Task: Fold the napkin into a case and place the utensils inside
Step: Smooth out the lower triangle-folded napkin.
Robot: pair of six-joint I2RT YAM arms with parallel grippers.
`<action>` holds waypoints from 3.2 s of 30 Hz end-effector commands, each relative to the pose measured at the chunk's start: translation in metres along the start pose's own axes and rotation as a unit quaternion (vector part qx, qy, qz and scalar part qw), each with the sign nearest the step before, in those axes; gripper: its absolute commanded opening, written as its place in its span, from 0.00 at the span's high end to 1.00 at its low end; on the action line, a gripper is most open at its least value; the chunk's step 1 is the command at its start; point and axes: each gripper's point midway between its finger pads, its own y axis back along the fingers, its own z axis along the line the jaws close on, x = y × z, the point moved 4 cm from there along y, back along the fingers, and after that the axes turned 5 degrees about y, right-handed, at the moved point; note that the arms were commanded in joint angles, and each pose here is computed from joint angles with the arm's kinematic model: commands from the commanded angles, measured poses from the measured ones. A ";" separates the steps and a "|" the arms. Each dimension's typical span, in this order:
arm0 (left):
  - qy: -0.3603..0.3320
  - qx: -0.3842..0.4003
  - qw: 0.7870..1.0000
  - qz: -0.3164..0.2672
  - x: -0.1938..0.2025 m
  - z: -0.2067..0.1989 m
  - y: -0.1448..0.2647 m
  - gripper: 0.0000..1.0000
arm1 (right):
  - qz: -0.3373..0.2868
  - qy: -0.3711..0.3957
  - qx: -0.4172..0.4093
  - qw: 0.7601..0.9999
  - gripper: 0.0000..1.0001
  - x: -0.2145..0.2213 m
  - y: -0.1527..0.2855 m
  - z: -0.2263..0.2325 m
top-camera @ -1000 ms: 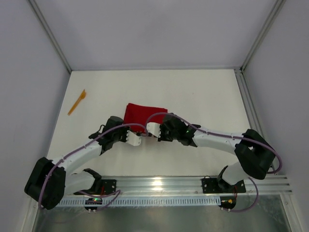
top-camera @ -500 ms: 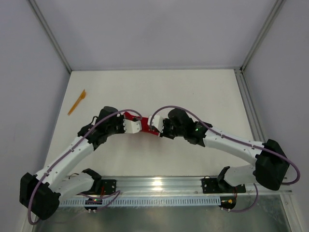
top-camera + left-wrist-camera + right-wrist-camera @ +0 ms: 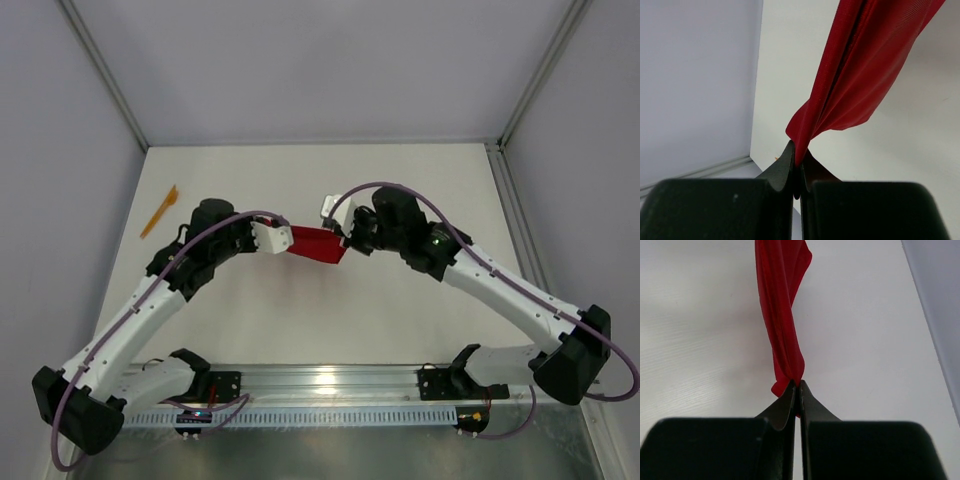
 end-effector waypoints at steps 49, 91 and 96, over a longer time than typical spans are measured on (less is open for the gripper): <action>-0.024 0.271 0.961 0.048 0.091 -0.179 -0.004 1.00 | 0.120 -0.070 -0.197 0.971 0.97 0.112 -0.058 0.138; 0.083 0.440 0.892 0.065 0.046 -0.155 0.040 0.01 | 0.084 -0.202 -0.381 0.898 0.97 0.095 -0.083 0.141; 0.060 0.312 0.948 0.025 0.017 -0.155 0.023 0.01 | 0.085 -0.218 -0.374 0.898 0.97 0.095 -0.088 0.140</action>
